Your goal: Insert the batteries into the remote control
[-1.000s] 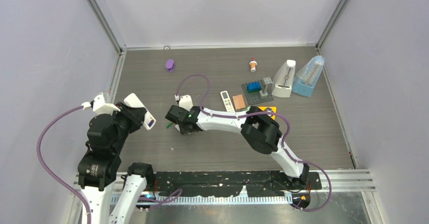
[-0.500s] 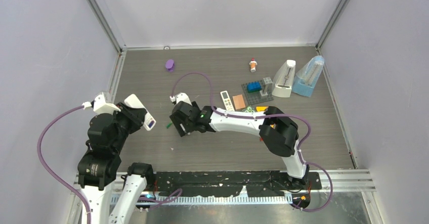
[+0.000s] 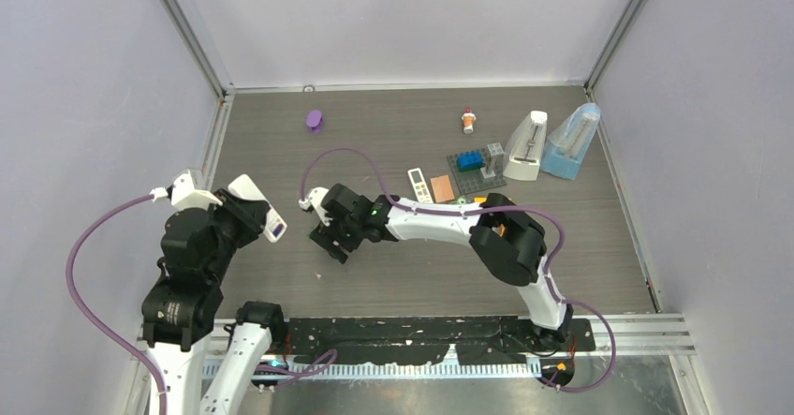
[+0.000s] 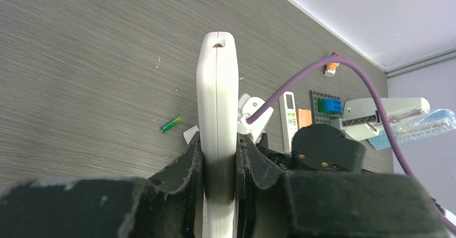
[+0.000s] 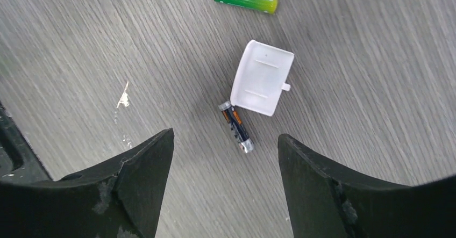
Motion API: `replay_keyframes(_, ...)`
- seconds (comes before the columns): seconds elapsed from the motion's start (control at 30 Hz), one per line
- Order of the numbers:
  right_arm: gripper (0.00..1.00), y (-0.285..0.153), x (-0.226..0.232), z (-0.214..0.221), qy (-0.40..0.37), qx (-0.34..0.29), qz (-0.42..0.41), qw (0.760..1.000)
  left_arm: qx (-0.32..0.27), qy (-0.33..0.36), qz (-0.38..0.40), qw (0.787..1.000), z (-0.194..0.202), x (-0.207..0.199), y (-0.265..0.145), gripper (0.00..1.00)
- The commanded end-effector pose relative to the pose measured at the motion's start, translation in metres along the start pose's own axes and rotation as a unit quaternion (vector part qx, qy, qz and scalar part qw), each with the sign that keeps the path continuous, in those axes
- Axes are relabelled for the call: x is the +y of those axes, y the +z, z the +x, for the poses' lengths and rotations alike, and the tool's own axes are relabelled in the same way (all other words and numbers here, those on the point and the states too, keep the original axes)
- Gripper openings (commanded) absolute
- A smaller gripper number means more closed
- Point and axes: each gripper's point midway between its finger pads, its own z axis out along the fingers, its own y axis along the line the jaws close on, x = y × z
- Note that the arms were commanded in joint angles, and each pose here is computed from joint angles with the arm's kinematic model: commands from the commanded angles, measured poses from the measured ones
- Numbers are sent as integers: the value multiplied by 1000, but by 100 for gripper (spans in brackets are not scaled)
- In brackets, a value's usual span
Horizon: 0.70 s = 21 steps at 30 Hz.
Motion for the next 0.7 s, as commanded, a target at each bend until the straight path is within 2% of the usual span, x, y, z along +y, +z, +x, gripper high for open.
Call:
replay_keyframes(0.0, 72, 10, 5, 0, -75, 16, -30, 997, -26, 4, 8, 1000, -17, -7, -3, 0)
replay_keyframes(0.23, 46, 19, -4, 15, -90, 47, -11, 995, -22, 4, 8, 1000, -15, -7, -2, 0)
replay_keyframes(0.5, 7, 11, -17, 16, -103, 55, 36, 992, -19, 4, 10, 1000, -15, -8, 0, 0)
replay_keyframes(0.67, 5, -15, -15, 1, -91, 26, 39, 995, -1, 8, 23, 1000, -7, -13, 4, 0)
